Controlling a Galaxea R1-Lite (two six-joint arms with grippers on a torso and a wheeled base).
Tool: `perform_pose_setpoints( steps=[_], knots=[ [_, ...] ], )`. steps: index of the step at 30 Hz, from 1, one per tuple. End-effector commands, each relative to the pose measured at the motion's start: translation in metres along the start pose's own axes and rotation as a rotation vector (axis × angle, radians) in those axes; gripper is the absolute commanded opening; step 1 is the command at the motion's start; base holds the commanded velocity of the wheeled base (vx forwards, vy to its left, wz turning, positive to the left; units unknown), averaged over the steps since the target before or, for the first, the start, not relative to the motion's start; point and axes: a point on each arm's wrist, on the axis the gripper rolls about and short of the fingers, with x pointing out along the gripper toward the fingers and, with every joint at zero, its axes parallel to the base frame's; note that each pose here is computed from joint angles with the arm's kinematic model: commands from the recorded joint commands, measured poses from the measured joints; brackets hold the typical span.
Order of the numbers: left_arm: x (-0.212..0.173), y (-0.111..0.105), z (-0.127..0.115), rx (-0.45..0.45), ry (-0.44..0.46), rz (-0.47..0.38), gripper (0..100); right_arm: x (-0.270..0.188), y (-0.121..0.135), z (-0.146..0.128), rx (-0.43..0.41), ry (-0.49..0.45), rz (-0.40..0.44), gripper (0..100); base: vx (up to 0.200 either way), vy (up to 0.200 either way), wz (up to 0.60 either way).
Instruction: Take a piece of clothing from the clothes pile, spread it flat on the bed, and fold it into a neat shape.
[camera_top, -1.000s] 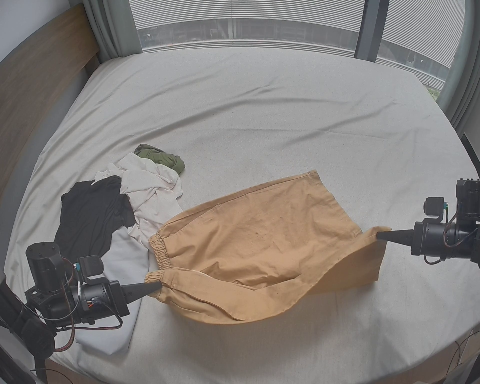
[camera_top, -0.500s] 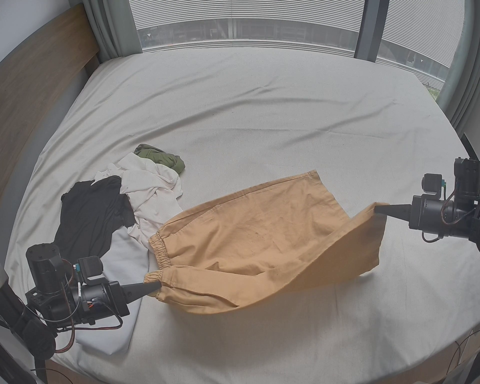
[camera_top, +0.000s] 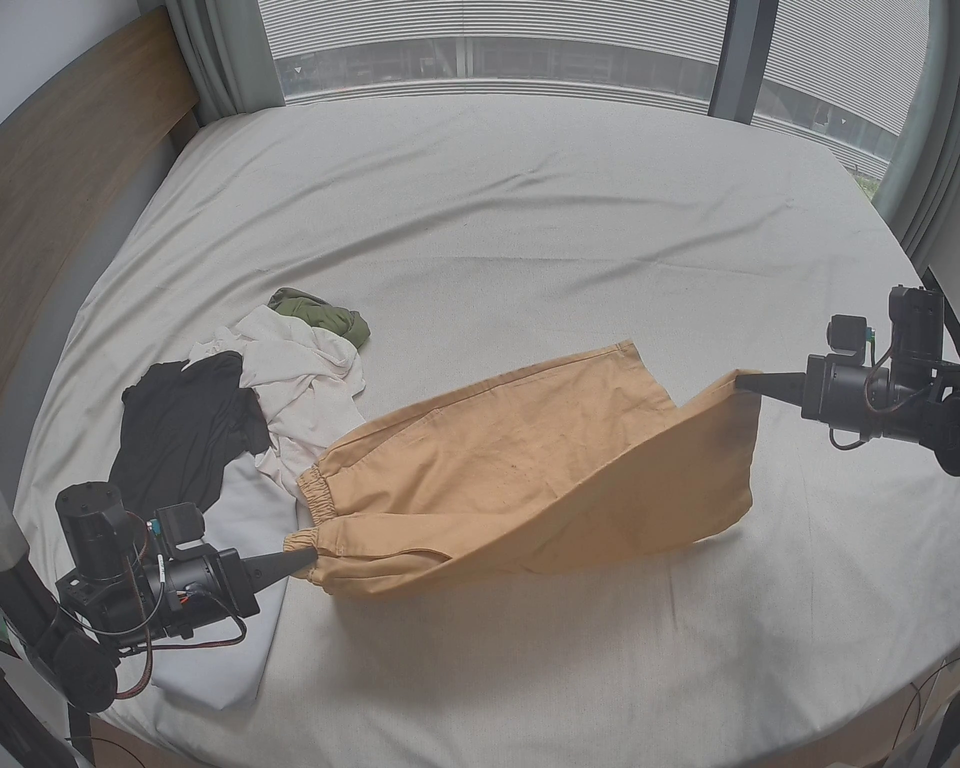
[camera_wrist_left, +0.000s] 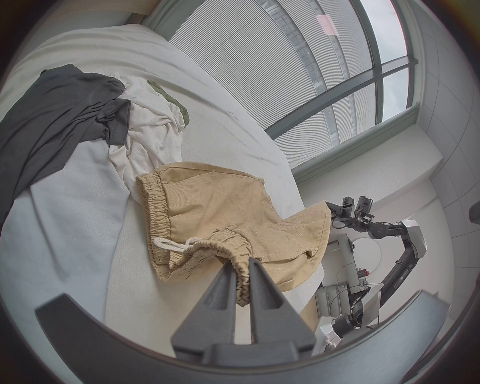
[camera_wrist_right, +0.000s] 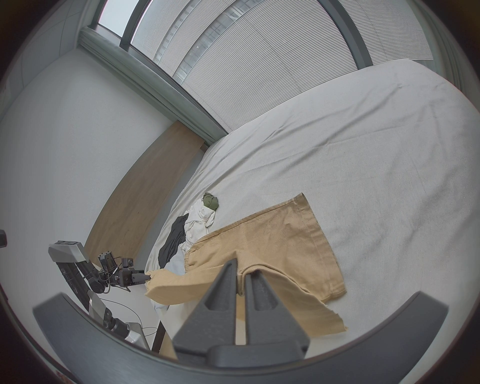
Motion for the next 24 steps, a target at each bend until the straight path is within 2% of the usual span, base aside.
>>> perform_pose_setpoints(
  steps=[1, 5, 24],
  knots=[
    [0.004, 0.006, -0.003, -0.011, 0.005, 0.007, 0, 0.010, -0.007, 0.006, -0.003, -0.003, 0.002, 0, 0.000, 0.000, 0.00],
    [0.003, 0.006, 0.000, 0.001, -0.022, 0.001, 0, 0.016, -0.009, 0.009, -0.009, -0.005, 0.007, 0, 0.000, 0.000, 0.00],
    [0.002, 0.012, 0.002, -0.012, -0.044, 0.042, 0, 0.048, -0.019, 0.020, -0.025, -0.002, 0.034, 0, 0.000, 0.000, 0.00]
  ],
)
